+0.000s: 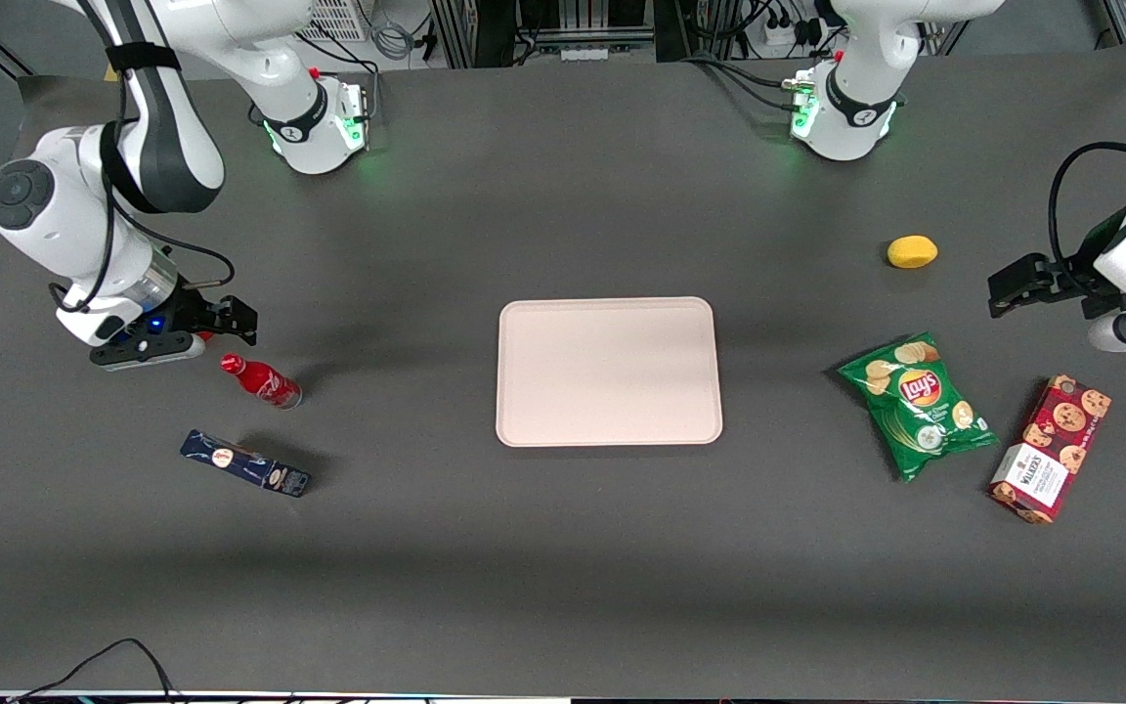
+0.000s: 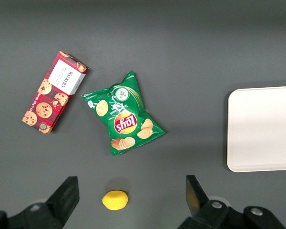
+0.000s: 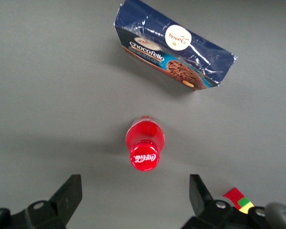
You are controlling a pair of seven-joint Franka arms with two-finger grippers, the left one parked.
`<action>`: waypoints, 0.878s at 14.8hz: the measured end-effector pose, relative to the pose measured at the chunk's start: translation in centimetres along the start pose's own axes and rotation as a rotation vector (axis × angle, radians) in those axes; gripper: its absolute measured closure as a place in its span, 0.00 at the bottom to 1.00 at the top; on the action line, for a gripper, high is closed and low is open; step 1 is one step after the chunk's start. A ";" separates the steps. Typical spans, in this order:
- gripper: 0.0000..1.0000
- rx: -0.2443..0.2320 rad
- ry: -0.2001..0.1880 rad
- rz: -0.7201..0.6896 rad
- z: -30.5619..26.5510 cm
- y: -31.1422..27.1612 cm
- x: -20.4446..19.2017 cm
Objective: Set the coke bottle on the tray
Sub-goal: 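Move the right gripper down over the red Coca-Cola bottle, then close the right gripper around the red bottle's cap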
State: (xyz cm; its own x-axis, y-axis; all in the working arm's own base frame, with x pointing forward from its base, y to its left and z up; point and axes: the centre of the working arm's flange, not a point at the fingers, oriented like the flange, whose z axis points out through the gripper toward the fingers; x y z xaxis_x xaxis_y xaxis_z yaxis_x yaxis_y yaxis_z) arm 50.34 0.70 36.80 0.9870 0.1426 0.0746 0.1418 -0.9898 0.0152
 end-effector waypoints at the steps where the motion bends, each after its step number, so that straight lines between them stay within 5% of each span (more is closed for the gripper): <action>1: 0.00 -0.001 0.002 -0.005 0.6 0.1 -0.1; 13: 0.03 -0.010 -0.010 -0.021 3.8 1.0 0.1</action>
State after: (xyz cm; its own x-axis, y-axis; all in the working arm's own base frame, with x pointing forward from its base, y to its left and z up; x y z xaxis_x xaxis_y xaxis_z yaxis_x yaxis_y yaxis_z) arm 50.87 -0.30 33.08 0.9846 0.1631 0.0637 0.1617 -0.9865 0.0266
